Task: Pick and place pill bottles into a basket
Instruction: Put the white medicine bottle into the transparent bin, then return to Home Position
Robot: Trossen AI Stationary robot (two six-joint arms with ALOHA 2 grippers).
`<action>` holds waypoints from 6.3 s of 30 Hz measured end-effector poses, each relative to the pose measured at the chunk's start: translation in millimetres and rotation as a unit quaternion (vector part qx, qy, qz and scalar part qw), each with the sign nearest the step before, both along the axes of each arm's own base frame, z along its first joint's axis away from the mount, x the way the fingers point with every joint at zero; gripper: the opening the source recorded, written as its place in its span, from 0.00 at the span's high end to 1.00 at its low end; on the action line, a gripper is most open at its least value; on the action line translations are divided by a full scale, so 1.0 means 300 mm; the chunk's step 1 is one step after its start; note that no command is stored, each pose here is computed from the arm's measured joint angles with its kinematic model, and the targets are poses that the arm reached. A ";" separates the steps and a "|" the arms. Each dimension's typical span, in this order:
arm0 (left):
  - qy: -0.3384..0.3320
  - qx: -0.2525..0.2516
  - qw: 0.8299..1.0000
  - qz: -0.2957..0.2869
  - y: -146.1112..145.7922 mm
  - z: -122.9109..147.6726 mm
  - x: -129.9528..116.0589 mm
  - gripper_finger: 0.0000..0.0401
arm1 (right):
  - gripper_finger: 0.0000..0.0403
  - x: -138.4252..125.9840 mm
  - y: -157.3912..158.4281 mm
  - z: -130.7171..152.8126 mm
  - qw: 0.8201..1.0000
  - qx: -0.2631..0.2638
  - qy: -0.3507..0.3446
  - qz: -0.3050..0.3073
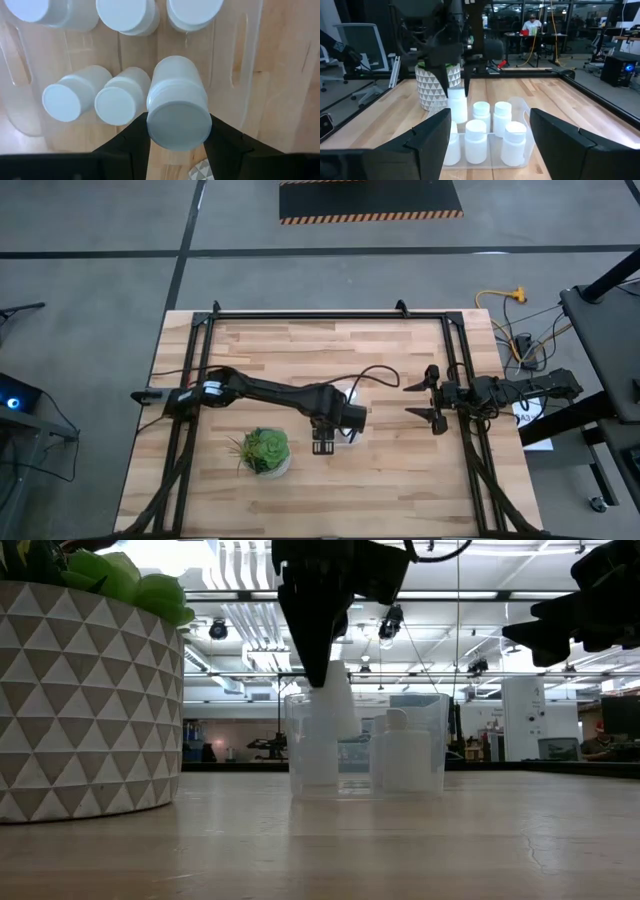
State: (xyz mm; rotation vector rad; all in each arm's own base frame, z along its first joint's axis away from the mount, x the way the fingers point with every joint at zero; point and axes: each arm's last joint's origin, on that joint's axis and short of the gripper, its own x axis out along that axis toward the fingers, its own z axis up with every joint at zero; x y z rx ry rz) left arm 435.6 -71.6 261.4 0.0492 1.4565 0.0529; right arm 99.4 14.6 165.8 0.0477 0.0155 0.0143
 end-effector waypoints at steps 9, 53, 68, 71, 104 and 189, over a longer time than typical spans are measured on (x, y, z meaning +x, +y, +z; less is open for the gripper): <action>0.048 0.008 0.999 0.001 0.003 -0.115 -0.018 0.66 | 0.35 0.000 0.000 0.000 1.000 0.000 0.001 0.000; -0.248 -0.001 0.961 -0.118 0.032 0.342 -0.175 0.22 | 0.35 0.000 0.000 0.000 1.000 0.000 0.001 0.001; -0.419 -0.006 0.902 -0.106 0.037 0.496 -0.176 0.22 | 0.35 0.003 0.001 -0.003 1.000 -0.002 0.006 0.000; -0.384 -0.004 0.917 -0.107 0.044 0.492 -0.212 0.22 | 0.35 0.003 0.001 -0.003 1.000 -0.001 0.006 0.000; -0.639 -0.018 0.769 0.014 0.233 0.466 -0.905 0.21 | 0.35 0.004 0.001 -0.005 1.000 -0.002 0.010 0.000; -0.905 -0.053 0.419 -0.056 0.227 -0.073 -1.225 0.22 | 0.35 0.004 0.001 -0.005 1.000 -0.002 0.010 0.000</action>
